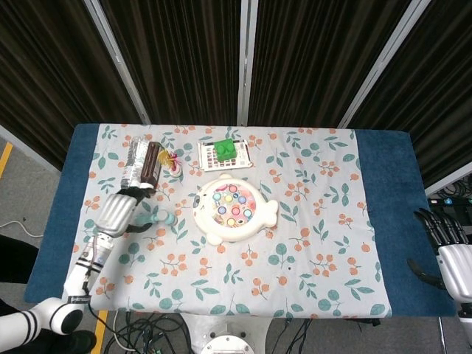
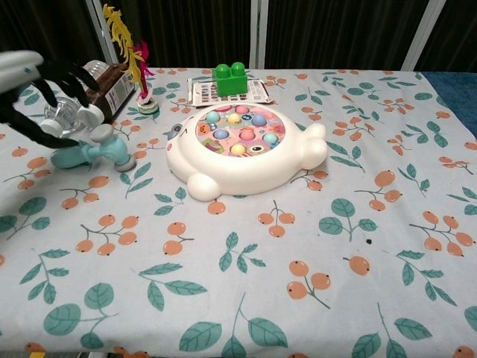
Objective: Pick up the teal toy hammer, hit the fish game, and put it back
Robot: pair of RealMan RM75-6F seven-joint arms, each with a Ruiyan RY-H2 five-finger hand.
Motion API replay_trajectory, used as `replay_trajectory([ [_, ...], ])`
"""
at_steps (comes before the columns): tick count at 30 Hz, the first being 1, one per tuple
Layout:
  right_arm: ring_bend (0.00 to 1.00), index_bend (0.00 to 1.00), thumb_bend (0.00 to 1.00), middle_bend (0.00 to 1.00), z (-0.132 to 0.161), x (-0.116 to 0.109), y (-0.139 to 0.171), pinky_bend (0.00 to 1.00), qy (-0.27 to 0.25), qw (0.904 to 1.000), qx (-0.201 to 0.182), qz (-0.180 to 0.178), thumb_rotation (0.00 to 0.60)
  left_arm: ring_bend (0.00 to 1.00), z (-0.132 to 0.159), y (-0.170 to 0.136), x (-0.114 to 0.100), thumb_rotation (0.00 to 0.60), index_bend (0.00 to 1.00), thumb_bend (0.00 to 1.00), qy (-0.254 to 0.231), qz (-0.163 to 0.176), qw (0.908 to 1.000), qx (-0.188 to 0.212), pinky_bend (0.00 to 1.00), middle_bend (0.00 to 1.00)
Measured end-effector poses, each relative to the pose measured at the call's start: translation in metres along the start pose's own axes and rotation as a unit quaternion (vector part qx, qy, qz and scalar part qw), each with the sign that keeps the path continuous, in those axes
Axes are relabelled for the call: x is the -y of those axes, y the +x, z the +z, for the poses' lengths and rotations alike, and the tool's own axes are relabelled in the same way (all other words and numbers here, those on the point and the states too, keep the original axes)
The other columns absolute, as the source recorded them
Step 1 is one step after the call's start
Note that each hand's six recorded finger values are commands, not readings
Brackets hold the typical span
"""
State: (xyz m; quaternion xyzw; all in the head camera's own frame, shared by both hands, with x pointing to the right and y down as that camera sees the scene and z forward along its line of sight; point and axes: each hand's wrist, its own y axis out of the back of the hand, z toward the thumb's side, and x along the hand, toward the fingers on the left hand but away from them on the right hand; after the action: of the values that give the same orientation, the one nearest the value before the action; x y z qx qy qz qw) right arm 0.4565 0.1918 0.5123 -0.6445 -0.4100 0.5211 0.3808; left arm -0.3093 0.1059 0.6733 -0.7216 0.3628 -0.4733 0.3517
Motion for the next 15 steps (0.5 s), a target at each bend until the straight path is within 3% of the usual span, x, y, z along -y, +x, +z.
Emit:
replay_trajectory([
  [3,0.0,0.0,0.18,0.07,0.0,0.003,-0.003,0.0,-0.005,0.9999,-0.004,0.008,0.6,0.2,-0.027,-0.018,-0.029,0.6,0.25,0.16,0.004,0.044,0.9984,-0.035,0.24,0.32],
  [7,0.0,0.0,0.18,0.07,-0.001,0.007,-0.01,0.0,-0.016,0.9997,-0.013,0.015,0.6,0.18,-0.072,-0.057,-0.06,0.6,0.25,0.22,0.029,0.096,0.9895,-0.104,0.2,0.31],
  [11,0.0,0.0,0.18,0.07,0.002,0.014,-0.017,0.0,-0.022,0.9991,-0.024,0.026,0.6,0.17,-0.102,-0.103,-0.075,0.6,0.25,0.23,0.06,0.112,0.9795,-0.157,0.16,0.31],
  [15,0.0,0.0,0.18,0.07,0.009,0.021,-0.021,0.0,-0.027,0.9983,-0.042,0.029,0.6,0.16,-0.113,-0.144,-0.075,0.6,0.25,0.23,0.081,0.102,0.9734,-0.188,0.13,0.3],
])
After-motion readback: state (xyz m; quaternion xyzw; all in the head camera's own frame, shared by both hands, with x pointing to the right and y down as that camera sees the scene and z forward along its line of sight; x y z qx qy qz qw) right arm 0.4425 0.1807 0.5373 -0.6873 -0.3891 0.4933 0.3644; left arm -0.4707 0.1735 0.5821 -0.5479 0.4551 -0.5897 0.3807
